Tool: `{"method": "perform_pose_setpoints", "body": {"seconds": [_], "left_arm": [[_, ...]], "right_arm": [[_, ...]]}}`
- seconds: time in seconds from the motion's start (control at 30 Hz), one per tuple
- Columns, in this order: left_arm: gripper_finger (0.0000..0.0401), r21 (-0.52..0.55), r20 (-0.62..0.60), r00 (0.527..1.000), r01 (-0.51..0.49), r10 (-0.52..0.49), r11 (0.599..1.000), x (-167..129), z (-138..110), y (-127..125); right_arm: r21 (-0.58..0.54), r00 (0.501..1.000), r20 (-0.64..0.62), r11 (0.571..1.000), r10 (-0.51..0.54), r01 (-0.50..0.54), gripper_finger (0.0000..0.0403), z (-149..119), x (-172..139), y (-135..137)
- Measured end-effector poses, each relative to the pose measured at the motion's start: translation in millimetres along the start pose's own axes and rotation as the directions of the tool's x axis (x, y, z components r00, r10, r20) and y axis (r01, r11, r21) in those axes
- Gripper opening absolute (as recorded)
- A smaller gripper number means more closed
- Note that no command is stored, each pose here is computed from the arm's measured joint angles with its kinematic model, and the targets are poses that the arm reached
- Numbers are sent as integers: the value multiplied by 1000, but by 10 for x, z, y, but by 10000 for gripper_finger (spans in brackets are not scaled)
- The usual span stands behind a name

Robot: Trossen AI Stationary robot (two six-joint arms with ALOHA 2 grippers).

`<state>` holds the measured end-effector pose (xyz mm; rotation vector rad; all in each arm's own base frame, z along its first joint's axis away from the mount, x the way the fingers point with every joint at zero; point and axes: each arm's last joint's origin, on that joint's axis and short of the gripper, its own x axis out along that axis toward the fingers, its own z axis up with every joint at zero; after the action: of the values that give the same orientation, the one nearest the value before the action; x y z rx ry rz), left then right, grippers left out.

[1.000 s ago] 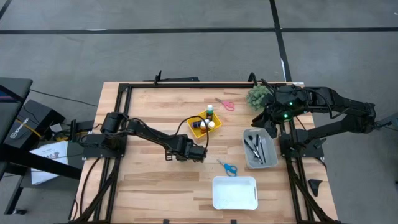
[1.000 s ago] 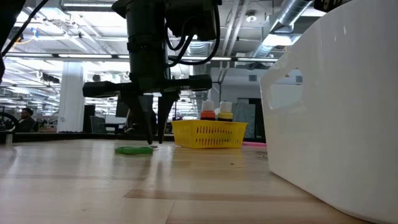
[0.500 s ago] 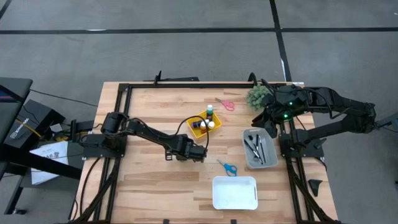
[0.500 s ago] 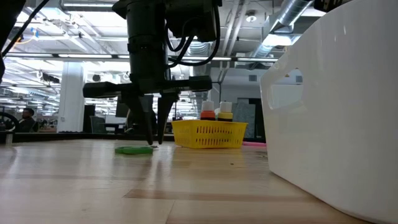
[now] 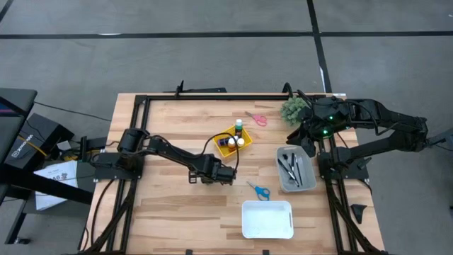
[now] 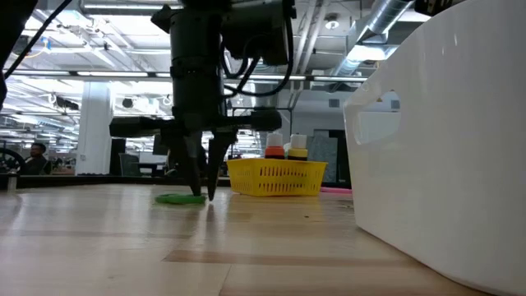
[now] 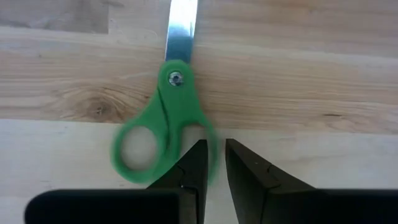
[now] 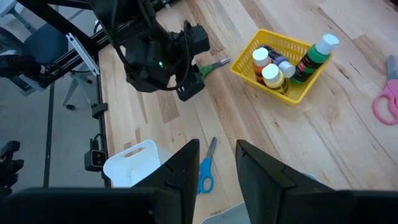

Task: Pick & Place Paint Supplies
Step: Put the green scissors into the white bin

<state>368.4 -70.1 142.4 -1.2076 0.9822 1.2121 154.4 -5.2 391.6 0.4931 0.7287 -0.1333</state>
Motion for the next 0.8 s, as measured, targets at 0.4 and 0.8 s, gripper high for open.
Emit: {"method": "perform_pose_setpoints", "body": {"seconds": [0.4, 0.8], "left_arm": [[49, -51, -7, 1000, -23, 22, 998, 90, 76, 40], [7, -79, -4, 1000, -23, 23, 997, 155, 25, 135]], "right_arm": [[0, 1000, -1, 1000, 0, 0, 101, -2, 0, 0], [-13, 1000, -13, 1000, 19, -19, 101, -24, 3, 42]]}}
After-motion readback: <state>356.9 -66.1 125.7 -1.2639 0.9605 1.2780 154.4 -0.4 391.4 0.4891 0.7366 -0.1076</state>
